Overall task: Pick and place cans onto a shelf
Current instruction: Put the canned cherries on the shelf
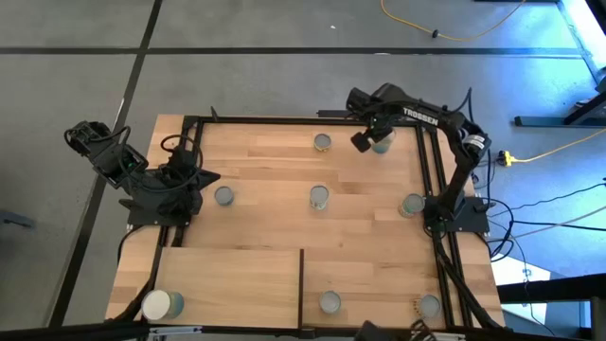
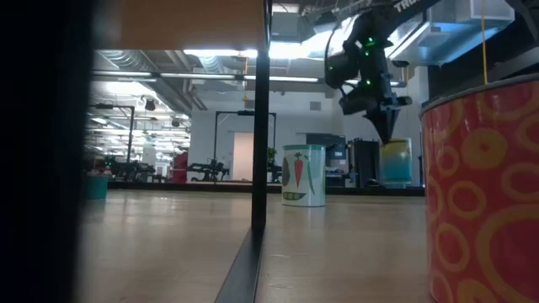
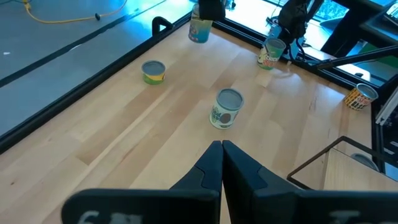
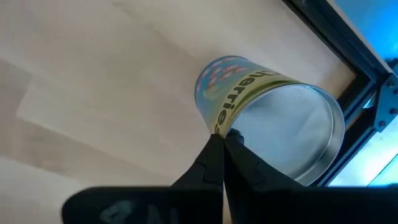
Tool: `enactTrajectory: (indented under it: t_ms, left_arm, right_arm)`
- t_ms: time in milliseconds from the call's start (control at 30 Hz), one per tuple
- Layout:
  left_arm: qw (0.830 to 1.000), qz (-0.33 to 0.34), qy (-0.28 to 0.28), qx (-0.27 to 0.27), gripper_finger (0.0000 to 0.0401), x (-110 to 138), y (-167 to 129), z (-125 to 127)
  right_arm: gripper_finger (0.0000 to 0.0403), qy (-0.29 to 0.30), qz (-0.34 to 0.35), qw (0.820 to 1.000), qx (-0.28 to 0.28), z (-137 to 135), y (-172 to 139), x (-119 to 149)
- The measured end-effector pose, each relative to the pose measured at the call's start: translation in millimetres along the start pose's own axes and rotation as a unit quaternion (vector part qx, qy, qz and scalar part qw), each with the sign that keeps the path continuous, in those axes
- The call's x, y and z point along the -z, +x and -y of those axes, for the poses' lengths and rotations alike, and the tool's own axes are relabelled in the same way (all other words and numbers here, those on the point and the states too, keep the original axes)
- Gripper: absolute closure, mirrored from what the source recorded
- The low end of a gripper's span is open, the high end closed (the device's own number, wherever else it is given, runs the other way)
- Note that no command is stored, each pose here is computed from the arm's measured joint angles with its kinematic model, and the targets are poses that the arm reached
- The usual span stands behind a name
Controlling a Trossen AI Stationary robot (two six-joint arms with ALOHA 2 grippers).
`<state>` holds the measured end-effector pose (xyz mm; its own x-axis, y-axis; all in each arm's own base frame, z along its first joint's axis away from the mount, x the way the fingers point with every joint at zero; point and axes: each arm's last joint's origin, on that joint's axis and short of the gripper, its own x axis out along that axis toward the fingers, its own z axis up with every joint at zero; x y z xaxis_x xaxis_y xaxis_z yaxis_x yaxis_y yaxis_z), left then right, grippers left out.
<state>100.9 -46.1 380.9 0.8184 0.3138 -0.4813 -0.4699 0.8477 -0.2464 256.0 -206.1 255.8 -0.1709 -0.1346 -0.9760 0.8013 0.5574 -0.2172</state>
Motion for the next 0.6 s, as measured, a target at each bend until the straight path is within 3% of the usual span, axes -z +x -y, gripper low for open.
enactTrajectory:
  t_ms: [267, 600]
  left_arm:
    - [1.0, -0.001, 0.001, 0.001, 0.0401, 0.1, 0.0, 0.0]
    - [1.0, -0.002, 0.006, 0.0, 0.0401, 0.3, 0.0, -0.2]
  right_arm:
    - [0.0403, -0.045, 0.027, 0.999, -0.004, -24.0, -34.0, 7.7]
    - [0.0403, -0.108, 0.116, 0.987, -0.027, -61.9, -100.5, 29.1]
